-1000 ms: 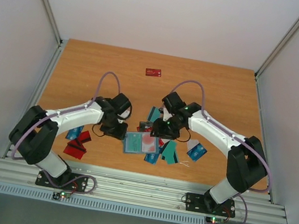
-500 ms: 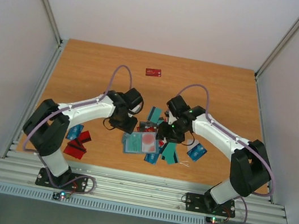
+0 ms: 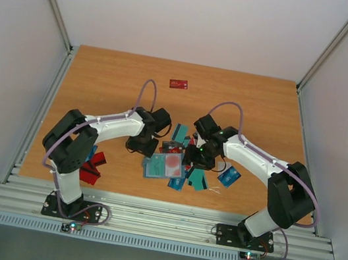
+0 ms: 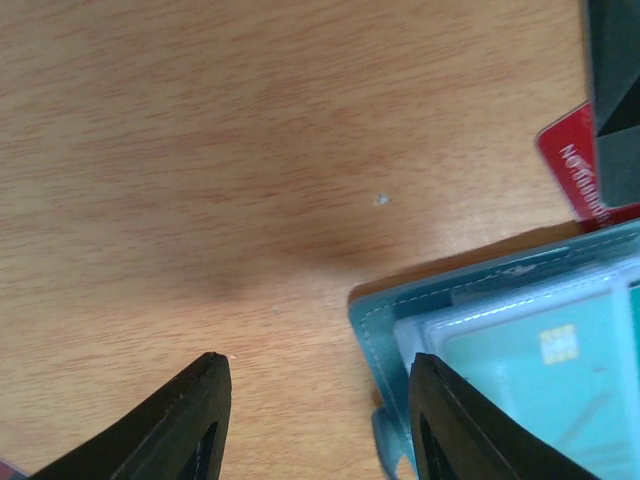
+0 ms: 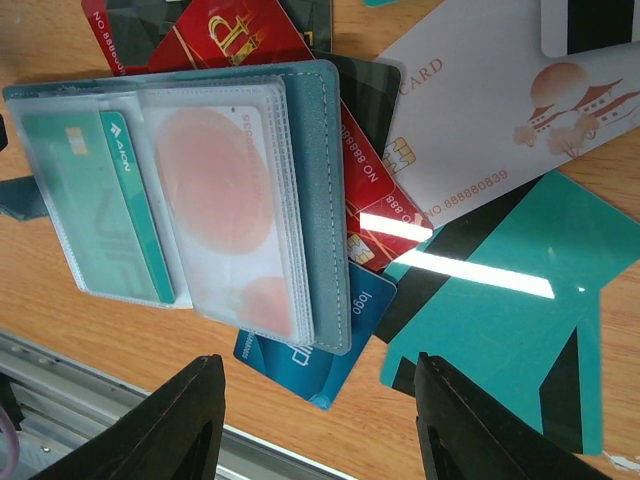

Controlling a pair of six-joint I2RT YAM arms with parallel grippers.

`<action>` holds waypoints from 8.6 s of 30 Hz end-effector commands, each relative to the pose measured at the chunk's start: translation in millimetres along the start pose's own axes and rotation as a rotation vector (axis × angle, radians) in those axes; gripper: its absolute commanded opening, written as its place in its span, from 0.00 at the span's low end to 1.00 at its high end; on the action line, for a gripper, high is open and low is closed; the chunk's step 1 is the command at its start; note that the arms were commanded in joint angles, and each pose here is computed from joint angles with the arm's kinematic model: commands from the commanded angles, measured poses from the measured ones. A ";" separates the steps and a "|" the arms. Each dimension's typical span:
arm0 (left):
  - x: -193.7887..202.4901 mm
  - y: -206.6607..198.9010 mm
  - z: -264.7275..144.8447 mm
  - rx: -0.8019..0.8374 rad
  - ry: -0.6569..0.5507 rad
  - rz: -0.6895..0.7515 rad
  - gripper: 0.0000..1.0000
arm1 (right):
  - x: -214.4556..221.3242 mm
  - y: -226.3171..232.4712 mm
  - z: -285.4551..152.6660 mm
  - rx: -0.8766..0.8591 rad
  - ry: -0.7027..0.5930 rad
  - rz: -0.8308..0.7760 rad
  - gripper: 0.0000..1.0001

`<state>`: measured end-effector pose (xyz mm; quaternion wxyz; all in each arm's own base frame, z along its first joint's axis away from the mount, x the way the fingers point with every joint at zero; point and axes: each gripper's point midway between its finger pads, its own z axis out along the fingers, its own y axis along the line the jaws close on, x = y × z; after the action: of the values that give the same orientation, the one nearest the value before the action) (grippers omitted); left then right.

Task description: Put the credit cards into the card holder

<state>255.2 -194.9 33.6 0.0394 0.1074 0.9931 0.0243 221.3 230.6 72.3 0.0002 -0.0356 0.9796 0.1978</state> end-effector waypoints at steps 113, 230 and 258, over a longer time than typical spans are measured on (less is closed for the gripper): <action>30.3 -37.0 9.6 0.222 0.025 0.050 0.03 | -0.8 12.9 51.8 -0.138 0.116 -0.070 0.58; -2.8 -38.8 -8.3 0.340 0.020 -0.159 0.31 | 3.4 104.1 41.7 -0.451 0.128 -0.174 0.23; 4.9 -37.4 6.9 0.338 0.035 -0.149 0.05 | 3.0 122.2 56.5 -0.431 0.155 -0.223 0.21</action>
<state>244.0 -229.7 27.0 -0.0018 0.0277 0.9897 -0.1404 200.4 356.0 66.9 -0.0756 -0.1496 0.9012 0.3996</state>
